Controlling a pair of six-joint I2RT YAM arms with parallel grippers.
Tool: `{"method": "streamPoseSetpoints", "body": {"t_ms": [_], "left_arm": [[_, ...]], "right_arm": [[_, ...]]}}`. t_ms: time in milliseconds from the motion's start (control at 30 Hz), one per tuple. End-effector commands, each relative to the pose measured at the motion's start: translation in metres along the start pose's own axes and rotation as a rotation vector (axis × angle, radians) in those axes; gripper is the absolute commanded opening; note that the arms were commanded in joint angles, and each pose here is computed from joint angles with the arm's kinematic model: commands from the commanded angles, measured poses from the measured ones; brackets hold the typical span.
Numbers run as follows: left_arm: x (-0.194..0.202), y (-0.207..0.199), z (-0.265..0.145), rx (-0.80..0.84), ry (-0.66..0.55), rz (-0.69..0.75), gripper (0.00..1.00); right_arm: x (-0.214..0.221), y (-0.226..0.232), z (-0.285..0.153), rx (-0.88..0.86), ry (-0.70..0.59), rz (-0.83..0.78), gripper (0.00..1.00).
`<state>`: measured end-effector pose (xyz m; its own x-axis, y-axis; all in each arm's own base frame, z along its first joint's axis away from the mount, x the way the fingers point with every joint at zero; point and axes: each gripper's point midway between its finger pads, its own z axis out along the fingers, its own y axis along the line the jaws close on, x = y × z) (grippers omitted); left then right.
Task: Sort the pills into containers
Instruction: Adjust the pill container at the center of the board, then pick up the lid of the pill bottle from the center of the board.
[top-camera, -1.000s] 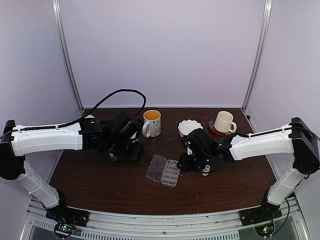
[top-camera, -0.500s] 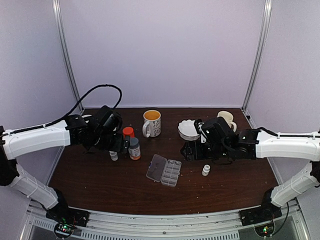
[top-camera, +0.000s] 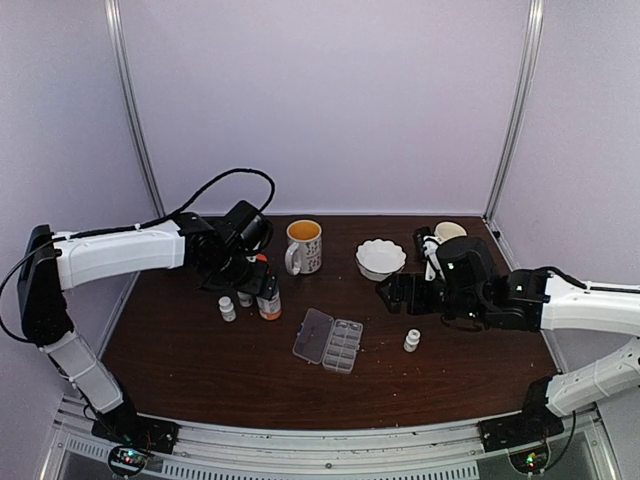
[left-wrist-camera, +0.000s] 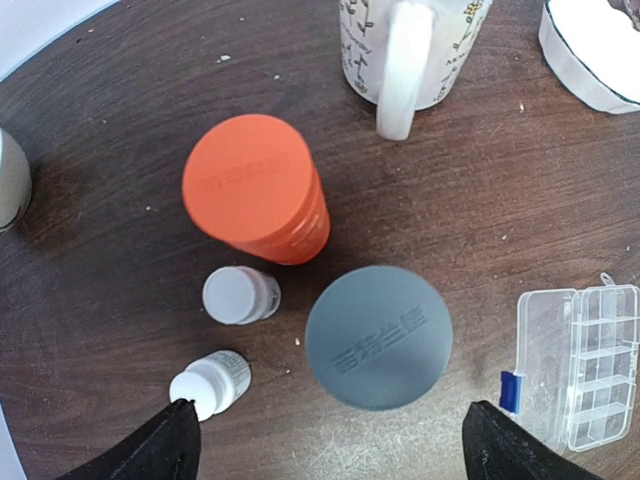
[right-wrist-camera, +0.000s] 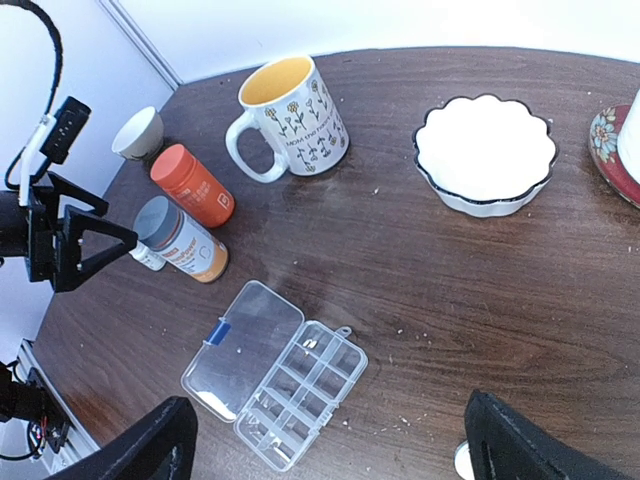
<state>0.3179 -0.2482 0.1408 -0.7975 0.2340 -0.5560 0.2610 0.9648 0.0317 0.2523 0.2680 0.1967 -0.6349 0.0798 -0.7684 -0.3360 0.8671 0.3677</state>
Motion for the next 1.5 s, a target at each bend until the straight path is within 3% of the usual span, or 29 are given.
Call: {"method": "streamPoseSetpoints", "body": {"t_ms": [0,367,567,1167,1267,1467], "left_arm": [[-0.016,-0.009,0.001,0.026,-0.006,0.034,0.94],[-0.022,-0.019,0.018,0.028,0.024,0.047,0.89],[-0.018,-0.021,0.025,0.026,0.046,0.044,0.81],[-0.014,-0.018,0.037,0.007,0.054,0.032,0.78],[-0.013,-0.017,0.039,0.005,0.056,0.03,0.72],[-0.018,-0.019,0.032,0.025,0.042,0.029,0.47]], "right_arm": [[-0.014,-0.002,-0.005,0.0,-0.089,0.011,0.96],[-0.013,-0.001,0.0,0.006,-0.083,-0.023,0.95],[-0.014,0.001,0.0,-0.002,-0.083,-0.028,0.95],[-0.014,0.006,0.005,-0.005,-0.062,-0.043,0.93],[-0.015,0.007,0.005,-0.005,-0.061,-0.043,0.93],[-0.016,0.01,0.007,-0.007,-0.055,-0.051,0.93]]}}
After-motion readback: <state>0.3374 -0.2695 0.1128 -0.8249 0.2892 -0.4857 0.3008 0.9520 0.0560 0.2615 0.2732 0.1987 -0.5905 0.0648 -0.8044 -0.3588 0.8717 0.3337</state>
